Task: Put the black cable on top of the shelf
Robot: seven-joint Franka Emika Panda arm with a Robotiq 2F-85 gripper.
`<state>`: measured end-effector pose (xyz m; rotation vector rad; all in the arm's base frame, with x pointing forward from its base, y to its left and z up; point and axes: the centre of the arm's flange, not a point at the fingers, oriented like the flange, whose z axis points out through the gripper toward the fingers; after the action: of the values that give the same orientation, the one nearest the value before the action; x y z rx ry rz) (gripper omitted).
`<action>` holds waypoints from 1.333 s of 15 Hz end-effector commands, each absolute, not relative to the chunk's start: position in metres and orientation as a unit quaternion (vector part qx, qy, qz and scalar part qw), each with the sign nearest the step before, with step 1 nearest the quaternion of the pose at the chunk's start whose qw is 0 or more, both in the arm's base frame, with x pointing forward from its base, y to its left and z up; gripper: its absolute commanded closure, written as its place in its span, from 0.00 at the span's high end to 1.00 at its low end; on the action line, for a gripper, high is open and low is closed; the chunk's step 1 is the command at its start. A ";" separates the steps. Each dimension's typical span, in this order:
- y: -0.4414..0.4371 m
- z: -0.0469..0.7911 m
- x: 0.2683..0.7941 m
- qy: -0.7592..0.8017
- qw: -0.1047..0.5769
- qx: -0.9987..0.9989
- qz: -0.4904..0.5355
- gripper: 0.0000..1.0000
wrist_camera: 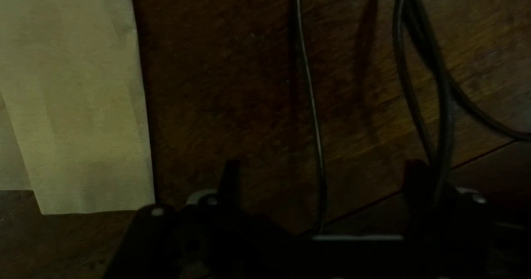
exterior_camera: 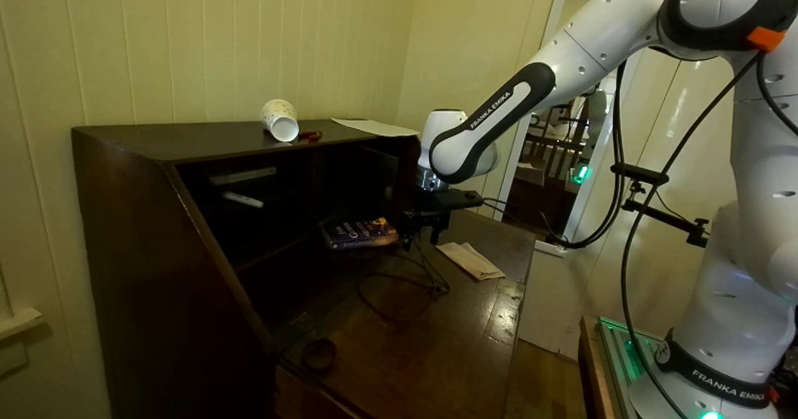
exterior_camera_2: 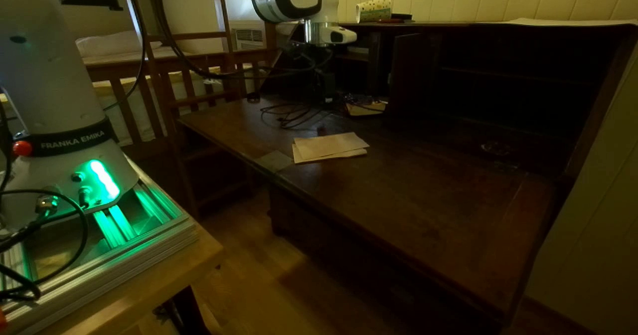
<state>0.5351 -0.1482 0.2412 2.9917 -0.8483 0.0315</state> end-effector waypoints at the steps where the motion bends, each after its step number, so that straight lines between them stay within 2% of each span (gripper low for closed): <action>1: -0.158 0.226 0.553 -0.268 0.016 0.963 -0.004 0.74; 11: -0.163 0.225 0.560 -0.280 0.026 0.960 -0.008 0.03; 15: -0.152 0.248 0.559 -0.269 0.028 0.963 -0.007 0.00; 20: -0.106 0.334 0.568 -0.209 0.077 0.973 0.066 0.01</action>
<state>0.5714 -0.1330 0.2777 2.9627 -0.7075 0.1048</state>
